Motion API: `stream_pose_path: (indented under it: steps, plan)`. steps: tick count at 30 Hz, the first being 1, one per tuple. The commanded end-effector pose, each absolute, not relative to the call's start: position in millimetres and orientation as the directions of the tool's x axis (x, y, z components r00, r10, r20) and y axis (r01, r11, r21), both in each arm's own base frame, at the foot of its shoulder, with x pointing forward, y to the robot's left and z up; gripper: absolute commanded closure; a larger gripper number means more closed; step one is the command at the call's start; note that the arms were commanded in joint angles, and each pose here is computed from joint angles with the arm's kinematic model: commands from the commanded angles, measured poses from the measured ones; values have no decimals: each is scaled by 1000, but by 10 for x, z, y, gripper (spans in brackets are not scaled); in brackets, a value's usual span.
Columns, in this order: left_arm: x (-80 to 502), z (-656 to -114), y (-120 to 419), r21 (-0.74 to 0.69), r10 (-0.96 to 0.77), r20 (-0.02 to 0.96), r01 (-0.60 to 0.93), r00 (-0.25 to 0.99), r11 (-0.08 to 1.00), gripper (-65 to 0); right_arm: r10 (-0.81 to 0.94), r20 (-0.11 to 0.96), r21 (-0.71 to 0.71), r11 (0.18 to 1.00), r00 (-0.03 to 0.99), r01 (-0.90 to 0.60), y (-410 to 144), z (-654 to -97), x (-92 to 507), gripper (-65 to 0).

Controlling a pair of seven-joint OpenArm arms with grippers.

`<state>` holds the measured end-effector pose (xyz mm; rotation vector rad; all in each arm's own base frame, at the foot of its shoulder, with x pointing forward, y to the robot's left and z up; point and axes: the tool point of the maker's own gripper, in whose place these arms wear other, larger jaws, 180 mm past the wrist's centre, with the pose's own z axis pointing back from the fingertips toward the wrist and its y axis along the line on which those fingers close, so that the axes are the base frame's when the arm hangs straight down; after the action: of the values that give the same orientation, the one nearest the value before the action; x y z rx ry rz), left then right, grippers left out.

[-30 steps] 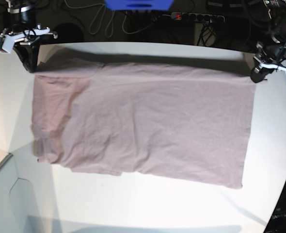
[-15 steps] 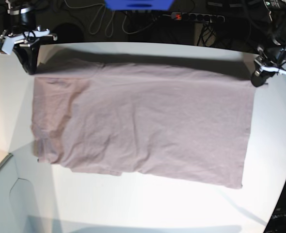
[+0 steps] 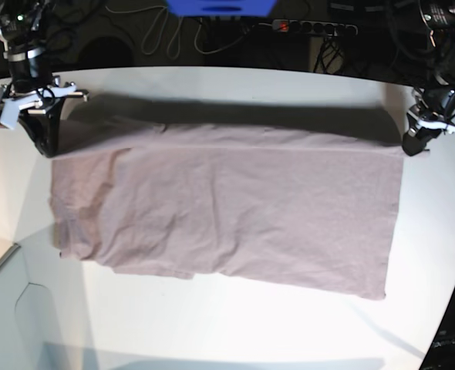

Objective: Layout the t-shirt on the table in an organized manner, then fold the t-shirt properly
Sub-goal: 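Pull the held edge taut with both grippers and release it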

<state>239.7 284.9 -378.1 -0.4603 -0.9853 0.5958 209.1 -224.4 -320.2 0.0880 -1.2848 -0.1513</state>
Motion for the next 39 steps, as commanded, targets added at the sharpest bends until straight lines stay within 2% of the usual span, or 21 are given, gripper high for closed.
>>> stream_pose_path:
  steps: [1, 8, 16, 26, 35, 37, 39]
  plan:
    - [2514, -3604, 2895, -611, 643, 667, -218, 377, 761, -1, -153, 963, 147, 988, 222, 40, -2234, -3052, 2158, 0]
    - [2649, -3509, 2896, -619, 644, 680, -195, 351, 760, -1, -66, 973, 63, 998, 220, 22, -2227, -2992, 2437, 0]
    - [2664, -3500, 2911, -617, 642, 682, -194, 350, 762, -1, -62, 978, 59, 998, 199, 18, -2219, -2937, 2521, 0]
    - [2201, -3769, 2931, -586, 637, 641, -263, 428, 767, -1, -65, 933, 58, 998, 354, 31, -2228, -3306, 1988, 0]
    - [2078, -3825, 2915, -574, 630, 631, -274, 453, 772, -9, -64, 896, 55, 998, 439, 33, -2219, -3487, 1704, 0]
    - [2010, -3870, 2905, -569, 630, 618, -284, 471, 771, -52, -64, 891, 54, 998, 449, 33, -2219, -3505, 1671, 0]
    - [1942, -3931, 2854, -567, 624, 590, -287, 512, 772, -140, -62, 885, 51, 998, 462, 36, -2230, -3528, 1617, -58]
